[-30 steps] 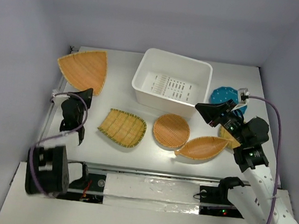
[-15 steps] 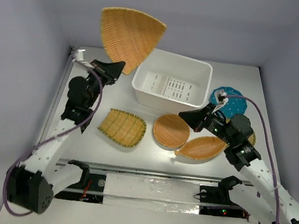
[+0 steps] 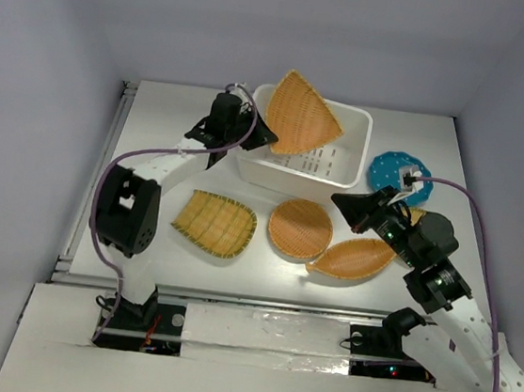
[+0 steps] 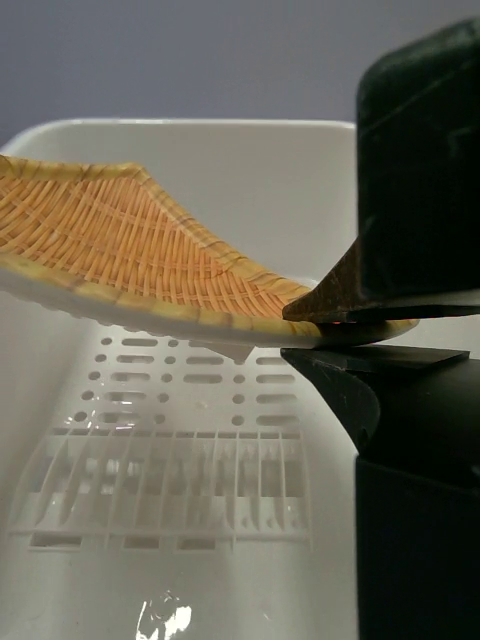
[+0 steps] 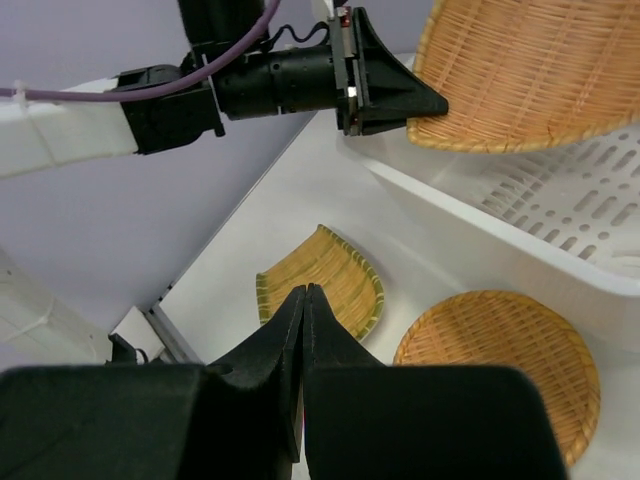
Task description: Place the plates into the plastic bin on the countertop
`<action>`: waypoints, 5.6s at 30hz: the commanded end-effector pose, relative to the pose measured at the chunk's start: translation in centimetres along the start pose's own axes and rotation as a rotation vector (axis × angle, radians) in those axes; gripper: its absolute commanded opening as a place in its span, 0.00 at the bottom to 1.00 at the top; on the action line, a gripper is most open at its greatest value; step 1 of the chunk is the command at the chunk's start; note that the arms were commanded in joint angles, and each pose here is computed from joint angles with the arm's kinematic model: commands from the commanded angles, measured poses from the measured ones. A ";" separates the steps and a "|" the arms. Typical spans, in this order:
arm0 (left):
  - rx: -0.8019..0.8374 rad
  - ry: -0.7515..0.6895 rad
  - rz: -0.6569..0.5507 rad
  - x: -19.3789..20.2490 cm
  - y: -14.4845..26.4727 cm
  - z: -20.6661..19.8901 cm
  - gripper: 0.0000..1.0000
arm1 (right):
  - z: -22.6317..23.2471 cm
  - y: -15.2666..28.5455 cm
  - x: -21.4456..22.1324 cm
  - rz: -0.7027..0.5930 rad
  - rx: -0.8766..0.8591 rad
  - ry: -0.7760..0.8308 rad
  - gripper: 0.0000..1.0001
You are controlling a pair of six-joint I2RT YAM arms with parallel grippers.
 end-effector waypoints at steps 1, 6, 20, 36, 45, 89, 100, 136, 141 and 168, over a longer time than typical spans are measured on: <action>0.145 -0.085 0.002 -2.7 -0.2 -3.6 0.00 | -0.3 0.0 -0.2 -0.023 0.038 0.018 0.00; 0.174 -0.099 0.121 -2.0 -2.3 -3.4 0.02 | -0.5 -0.2 -0.3 -0.036 0.053 0.013 0.00; 0.180 -0.181 -0.096 -4.4 1.9 -5.9 0.62 | -1.7 -0.9 -1.4 -0.147 0.248 -0.022 0.30; 0.276 -0.315 -0.496 2.3 22.2 -7.8 0.00 | -11.0 -2.0 -5.8 -0.345 0.675 -0.141 0.00; 0.142 -0.429 -0.413 7.1 28.4 -4.0 0.03 | -22.0 2.1 -8.6 -0.529 1.001 -0.355 0.00; 0.271 -0.513 -0.521 9.2 32.4 -3.4 0.23 | -27.9 5.5 -5.4 -0.128 1.224 -0.460 0.41; 0.261 -0.509 -0.497 9.2 31.8 -3.3 0.23 | -15.3 4.0 1.2 0.001 0.853 -0.331 0.02; 0.200 -0.497 -0.444 8.8 30.0 -2.5 0.24 | -16.7 -5.1 12.6 0.353 0.606 -0.503 0.56; 0.199 -0.496 -0.439 8.8 29.9 -2.5 0.24 | -16.5 -6.1 14.6 0.362 0.558 -0.568 0.48; 0.097 -0.469 -0.576 7.7 31.7 -2.3 0.32 | -3.9 0.0 3.9 0.130 0.341 -0.400 0.00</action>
Point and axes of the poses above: each gripper's point midway between its finger pads, its own y axis back along the fingers, its own z axis along the line the jaws close on, x = y × z, the point moved 10 cm from there along y, back along the fingers, and after that the axes turned 6 degrees about -y, right-handed, at the moved point
